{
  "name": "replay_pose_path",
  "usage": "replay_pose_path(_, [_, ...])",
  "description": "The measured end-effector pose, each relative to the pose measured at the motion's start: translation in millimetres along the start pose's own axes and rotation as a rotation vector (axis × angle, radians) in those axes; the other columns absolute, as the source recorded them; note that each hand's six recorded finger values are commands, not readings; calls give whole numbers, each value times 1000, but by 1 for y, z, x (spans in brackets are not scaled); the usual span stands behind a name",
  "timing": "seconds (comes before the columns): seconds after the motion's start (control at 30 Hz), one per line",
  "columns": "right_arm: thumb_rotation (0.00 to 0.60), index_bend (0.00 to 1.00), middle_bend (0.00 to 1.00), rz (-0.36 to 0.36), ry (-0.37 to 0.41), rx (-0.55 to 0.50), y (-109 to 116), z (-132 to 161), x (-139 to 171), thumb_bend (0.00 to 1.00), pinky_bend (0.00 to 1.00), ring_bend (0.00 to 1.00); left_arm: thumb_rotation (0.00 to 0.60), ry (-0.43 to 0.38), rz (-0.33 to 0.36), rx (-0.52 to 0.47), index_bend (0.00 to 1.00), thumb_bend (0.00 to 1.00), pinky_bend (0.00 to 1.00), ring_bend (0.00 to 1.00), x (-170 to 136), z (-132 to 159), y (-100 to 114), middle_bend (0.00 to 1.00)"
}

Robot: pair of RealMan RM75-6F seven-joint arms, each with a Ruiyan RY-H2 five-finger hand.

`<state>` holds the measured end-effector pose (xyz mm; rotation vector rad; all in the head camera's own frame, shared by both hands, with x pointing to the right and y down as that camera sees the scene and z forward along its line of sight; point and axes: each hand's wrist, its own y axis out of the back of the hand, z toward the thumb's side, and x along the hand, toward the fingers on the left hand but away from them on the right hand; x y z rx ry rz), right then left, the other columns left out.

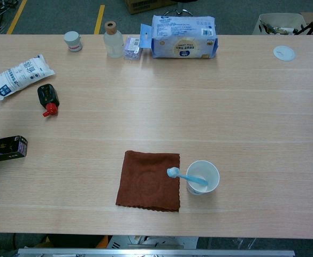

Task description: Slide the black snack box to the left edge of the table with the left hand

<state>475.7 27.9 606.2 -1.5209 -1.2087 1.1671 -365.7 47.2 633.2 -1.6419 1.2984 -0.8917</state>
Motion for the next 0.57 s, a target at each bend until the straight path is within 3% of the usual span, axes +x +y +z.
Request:
replay_pose_path(0.17, [600, 144, 150, -9, -29, 20, 4, 1, 17, 207, 366, 135, 600, -31, -61, 122, 366, 76, 168, 98, -19, -8, -9, 143])
replay_pose_path(0.57, [600, 144, 150, -2, -71, 32, 8, 4, 29, 207, 366, 134, 600, 16, -149, 84, 366, 76, 168, 97, -27, -20, -5, 136])
